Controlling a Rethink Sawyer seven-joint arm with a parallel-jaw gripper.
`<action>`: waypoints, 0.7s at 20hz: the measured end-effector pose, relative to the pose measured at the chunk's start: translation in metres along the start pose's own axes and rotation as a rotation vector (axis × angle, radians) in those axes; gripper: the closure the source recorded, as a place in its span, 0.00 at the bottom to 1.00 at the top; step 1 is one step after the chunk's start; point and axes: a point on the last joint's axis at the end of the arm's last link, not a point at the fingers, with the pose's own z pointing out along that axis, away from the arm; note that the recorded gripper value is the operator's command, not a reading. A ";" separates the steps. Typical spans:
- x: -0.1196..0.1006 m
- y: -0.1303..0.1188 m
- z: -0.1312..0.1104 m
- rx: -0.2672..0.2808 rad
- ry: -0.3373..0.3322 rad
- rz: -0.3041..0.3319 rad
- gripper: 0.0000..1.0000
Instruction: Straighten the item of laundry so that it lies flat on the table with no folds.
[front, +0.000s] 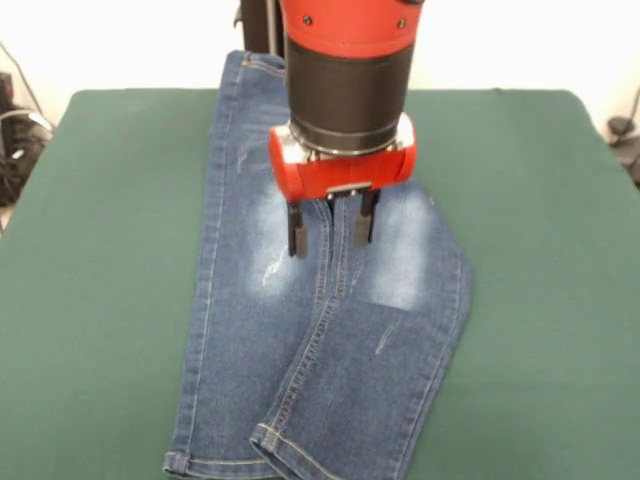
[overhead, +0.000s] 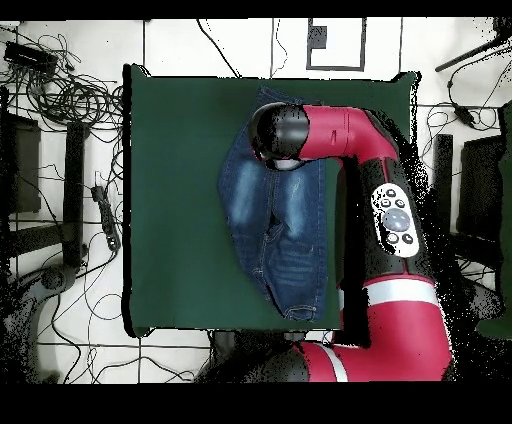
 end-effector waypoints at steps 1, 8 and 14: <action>0.002 0.001 -0.001 0.001 0.001 -0.001 0.00; 0.021 0.004 -0.013 0.019 0.003 -0.014 0.00; 0.036 0.008 -0.015 0.038 -0.026 -0.026 0.00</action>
